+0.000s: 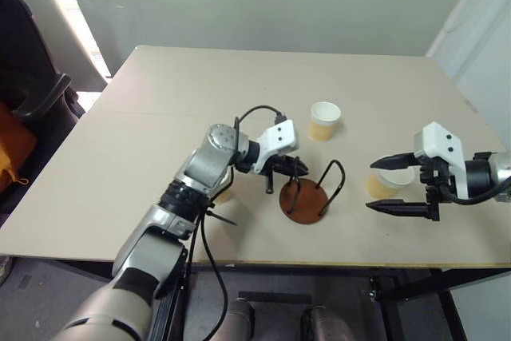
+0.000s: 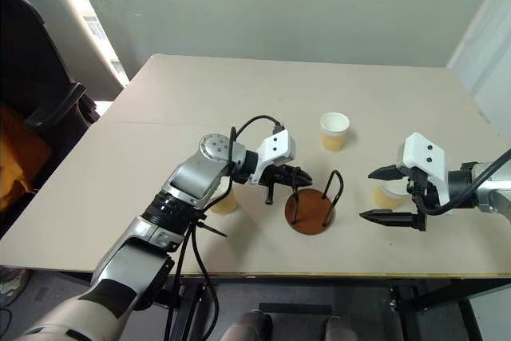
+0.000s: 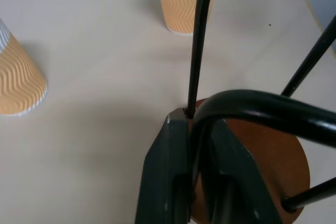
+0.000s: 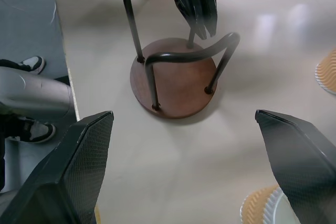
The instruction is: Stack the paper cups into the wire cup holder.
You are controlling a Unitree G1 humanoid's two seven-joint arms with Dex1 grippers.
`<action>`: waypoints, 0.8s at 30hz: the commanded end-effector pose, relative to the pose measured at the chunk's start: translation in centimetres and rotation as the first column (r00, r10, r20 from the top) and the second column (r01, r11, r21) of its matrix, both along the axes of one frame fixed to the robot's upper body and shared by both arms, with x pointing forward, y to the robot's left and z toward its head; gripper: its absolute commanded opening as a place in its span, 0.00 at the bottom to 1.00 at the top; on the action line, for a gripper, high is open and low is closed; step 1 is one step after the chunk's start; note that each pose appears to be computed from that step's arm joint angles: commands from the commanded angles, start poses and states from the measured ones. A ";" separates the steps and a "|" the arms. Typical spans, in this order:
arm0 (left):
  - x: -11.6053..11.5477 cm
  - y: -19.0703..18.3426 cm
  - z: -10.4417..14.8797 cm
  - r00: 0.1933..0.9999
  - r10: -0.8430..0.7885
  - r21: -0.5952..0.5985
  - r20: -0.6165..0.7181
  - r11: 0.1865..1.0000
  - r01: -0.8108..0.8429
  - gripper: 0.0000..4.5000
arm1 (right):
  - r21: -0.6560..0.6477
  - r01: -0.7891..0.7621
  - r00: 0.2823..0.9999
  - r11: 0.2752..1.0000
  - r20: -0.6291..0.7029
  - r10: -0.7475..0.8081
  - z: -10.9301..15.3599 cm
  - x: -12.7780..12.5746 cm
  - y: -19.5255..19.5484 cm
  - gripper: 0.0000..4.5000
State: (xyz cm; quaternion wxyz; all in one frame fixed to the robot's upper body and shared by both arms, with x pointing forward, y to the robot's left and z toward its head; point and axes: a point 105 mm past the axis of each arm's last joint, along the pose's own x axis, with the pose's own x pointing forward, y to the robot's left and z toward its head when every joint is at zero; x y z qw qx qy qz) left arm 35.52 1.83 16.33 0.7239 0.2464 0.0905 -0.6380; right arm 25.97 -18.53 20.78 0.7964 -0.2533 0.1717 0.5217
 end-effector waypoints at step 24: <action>-1.9 7.4 7.8 0.984 0.027 -0.022 0.179 0.999 -0.023 0.99 | -0.179 0.113 0.993 0.977 0.047 -0.106 -1.1 3.4 -3.8 1.00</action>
